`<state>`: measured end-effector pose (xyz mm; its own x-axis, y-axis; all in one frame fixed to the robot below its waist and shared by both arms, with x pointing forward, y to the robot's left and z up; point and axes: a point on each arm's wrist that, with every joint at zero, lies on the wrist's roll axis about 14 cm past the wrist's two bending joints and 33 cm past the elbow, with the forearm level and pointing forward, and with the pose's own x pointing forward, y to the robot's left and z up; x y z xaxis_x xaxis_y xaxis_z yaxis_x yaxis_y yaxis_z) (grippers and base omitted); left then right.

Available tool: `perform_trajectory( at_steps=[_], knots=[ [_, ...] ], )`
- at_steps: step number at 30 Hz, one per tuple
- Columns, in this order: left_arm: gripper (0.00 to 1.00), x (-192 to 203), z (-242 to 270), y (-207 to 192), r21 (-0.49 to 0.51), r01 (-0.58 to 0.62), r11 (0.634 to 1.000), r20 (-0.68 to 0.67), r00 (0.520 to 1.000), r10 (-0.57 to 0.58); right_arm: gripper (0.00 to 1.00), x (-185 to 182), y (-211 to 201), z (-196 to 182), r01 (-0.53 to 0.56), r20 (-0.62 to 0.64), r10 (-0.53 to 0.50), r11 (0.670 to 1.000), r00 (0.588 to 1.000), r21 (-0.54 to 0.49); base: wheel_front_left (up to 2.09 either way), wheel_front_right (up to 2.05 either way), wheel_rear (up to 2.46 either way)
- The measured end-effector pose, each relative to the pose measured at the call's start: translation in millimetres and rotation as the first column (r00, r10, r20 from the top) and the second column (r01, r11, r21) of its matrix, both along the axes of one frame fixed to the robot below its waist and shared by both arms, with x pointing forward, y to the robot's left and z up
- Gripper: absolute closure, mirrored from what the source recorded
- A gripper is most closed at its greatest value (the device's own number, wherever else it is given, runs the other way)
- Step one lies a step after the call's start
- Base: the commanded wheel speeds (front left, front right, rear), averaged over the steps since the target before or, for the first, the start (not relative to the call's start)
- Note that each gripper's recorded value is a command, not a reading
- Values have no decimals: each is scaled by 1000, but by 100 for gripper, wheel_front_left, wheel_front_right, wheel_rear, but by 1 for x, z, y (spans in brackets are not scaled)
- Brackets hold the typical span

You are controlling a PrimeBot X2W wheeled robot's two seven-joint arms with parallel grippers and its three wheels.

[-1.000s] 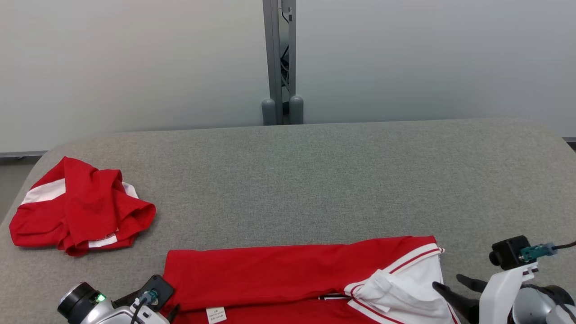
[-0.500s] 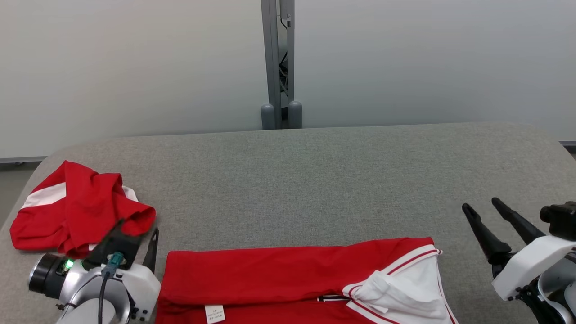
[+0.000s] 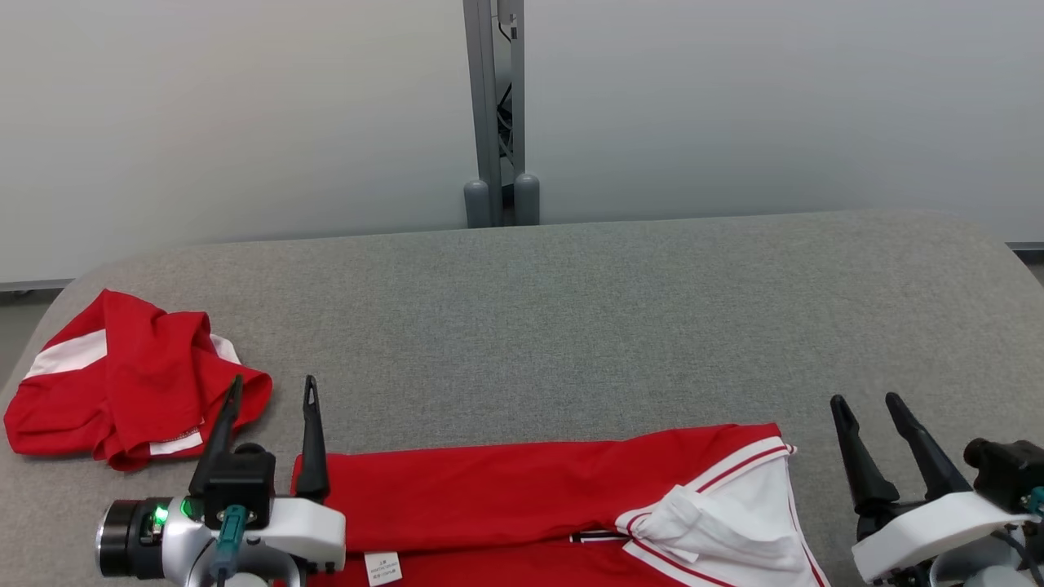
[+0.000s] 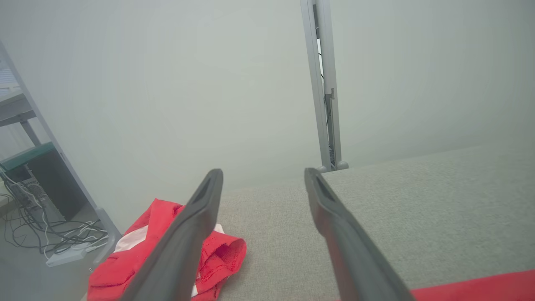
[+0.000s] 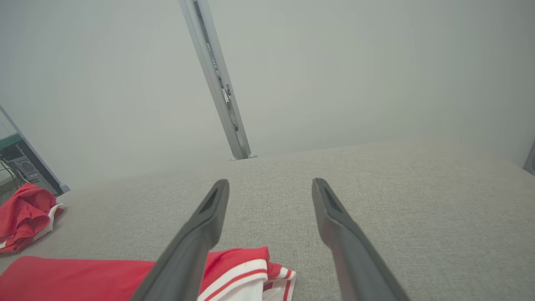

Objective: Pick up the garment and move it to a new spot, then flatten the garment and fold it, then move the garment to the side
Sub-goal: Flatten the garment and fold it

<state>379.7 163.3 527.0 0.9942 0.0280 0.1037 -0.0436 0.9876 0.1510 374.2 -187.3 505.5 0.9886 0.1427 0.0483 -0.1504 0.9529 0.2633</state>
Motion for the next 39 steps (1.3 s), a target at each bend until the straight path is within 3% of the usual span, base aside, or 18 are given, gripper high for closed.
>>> perform_trajectory(
  at_steps=[12,25,39],
  knots=[
    [0,-32,-51,-4,-81,-15,997,-122,993,5,0,-14,10,-49,10,-142,-7,1000,990,19,0,0,0],
    [0,-31,-64,0,-76,1,997,-157,987,-13,0,-34,29,-116,5,-376,21,998,926,70,0,0,0],
    [0,-27,-68,3,-66,4,998,-170,985,-15,0,-39,43,-143,35,-473,41,988,880,150,0,0,0]
  ],
)
